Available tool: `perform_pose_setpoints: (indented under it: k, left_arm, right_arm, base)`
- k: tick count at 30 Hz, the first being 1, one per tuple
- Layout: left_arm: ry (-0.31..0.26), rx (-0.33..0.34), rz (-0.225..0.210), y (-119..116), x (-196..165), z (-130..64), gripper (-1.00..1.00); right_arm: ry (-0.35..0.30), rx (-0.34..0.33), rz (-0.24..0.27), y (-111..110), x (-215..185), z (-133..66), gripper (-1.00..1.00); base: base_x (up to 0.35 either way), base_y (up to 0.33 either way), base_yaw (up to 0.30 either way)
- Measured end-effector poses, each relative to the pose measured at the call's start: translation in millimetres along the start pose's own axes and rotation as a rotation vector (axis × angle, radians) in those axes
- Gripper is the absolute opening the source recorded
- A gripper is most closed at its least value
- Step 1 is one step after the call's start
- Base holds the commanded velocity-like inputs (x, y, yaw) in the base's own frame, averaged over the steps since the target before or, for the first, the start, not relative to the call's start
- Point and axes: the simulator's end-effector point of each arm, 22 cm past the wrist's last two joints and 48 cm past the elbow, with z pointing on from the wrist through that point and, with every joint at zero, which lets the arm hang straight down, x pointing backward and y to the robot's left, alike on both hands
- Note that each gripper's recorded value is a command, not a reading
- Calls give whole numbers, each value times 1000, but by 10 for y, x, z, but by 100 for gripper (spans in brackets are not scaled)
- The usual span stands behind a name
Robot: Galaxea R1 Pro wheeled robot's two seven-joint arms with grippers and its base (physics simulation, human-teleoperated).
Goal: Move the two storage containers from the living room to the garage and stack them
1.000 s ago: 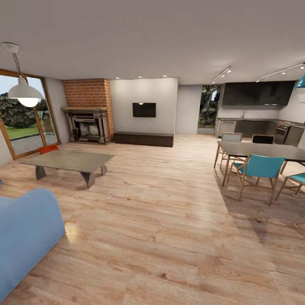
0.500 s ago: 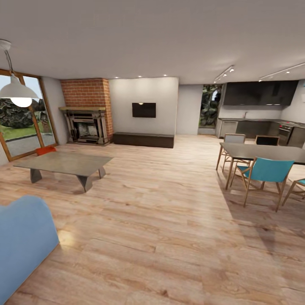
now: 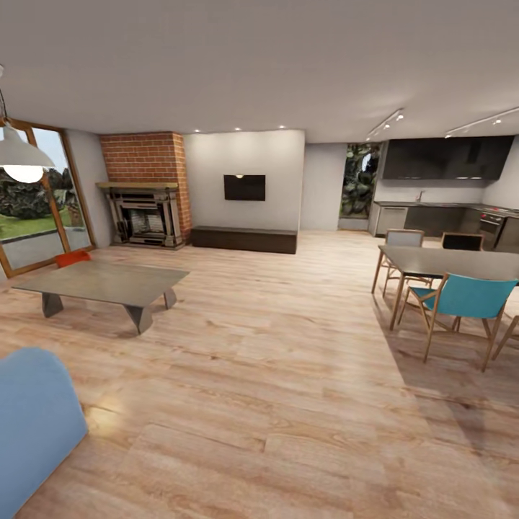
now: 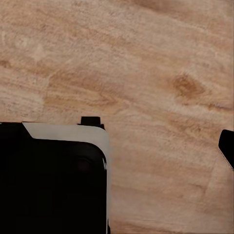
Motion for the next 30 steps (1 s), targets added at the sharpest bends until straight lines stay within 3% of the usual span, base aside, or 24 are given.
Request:
perform_pose_setpoints:
  k: [30]
  left_arm:
    - [-3, 0, -2, 9, -9, 1, 100]
  right_arm:
    - [0, 0, 0, 0, 0, 0, 100]
  base:
    - [326, 0, 0]
